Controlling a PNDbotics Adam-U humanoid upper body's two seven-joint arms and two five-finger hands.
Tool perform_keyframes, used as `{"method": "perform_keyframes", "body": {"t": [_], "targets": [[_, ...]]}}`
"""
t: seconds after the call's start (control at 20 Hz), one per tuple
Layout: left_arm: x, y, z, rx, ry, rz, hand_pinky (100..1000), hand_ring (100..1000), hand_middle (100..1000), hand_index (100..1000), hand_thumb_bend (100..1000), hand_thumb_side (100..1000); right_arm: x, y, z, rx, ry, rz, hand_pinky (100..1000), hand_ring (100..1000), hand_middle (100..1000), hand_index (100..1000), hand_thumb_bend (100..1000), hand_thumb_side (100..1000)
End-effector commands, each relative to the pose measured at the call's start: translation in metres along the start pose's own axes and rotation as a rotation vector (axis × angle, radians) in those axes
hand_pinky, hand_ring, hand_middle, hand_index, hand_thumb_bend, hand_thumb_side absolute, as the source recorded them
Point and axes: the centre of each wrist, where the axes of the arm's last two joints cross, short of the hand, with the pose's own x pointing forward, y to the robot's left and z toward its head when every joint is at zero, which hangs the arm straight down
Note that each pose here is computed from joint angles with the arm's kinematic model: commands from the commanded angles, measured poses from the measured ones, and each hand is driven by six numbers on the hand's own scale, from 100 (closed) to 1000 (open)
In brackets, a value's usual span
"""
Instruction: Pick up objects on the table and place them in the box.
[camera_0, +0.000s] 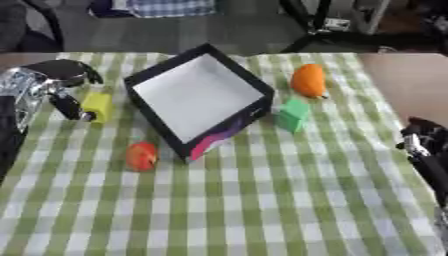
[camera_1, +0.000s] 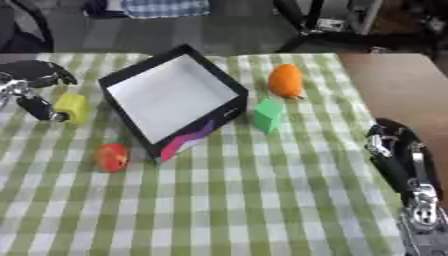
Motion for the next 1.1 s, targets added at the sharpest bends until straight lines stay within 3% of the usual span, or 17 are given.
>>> {"method": "perform_keyframes", "body": {"t": [0.05, 0.35, 0.45, 0.5, 0.65, 0.8, 0.95, 1.1], "targets": [[-0.006, 0.003, 0.001, 0.014, 0.028, -0.030, 810, 760, 753, 868, 422, 216, 0.005, -0.003, -0.005, 0.000, -0.025, 0.000, 779, 541, 603, 783, 100, 545], [-0.006, -0.009, -0.002, -0.018, 0.040, -0.074, 782, 708, 674, 821, 388, 195, 0.006, -0.003, -0.005, 0.000, -0.026, -0.003, 779, 541, 603, 783, 100, 546], [-0.006, -0.009, -0.002, 0.003, 0.043, -0.090, 737, 621, 578, 765, 352, 148, 0.006, -0.003, -0.005, -0.001, -0.026, -0.004, 779, 541, 603, 783, 100, 546], [-0.007, -0.009, -0.001, 0.018, 0.045, -0.095, 670, 527, 476, 692, 275, 136, 0.006, -0.003, -0.005, -0.001, -0.025, -0.004, 779, 541, 603, 783, 100, 546], [-0.014, 0.008, 0.005, 0.132, 0.052, -0.080, 617, 462, 393, 629, 212, 130, 0.005, -0.003, -0.005, -0.004, -0.023, -0.003, 779, 541, 603, 783, 100, 546], [-0.023, 0.023, 0.013, 0.222, 0.041, -0.076, 618, 458, 384, 623, 202, 128, 0.005, -0.004, -0.004, -0.004, -0.021, 0.000, 779, 541, 603, 783, 100, 547], [-0.032, 0.053, 0.026, 0.330, 0.028, -0.088, 627, 461, 388, 629, 178, 121, 0.004, -0.006, -0.004, -0.006, -0.018, 0.005, 779, 541, 603, 783, 100, 547], [-0.028, 0.080, 0.033, 0.448, -0.016, -0.080, 634, 467, 396, 642, 128, 119, 0.003, -0.006, -0.003, -0.007, -0.015, 0.008, 779, 541, 603, 783, 100, 549]]}}
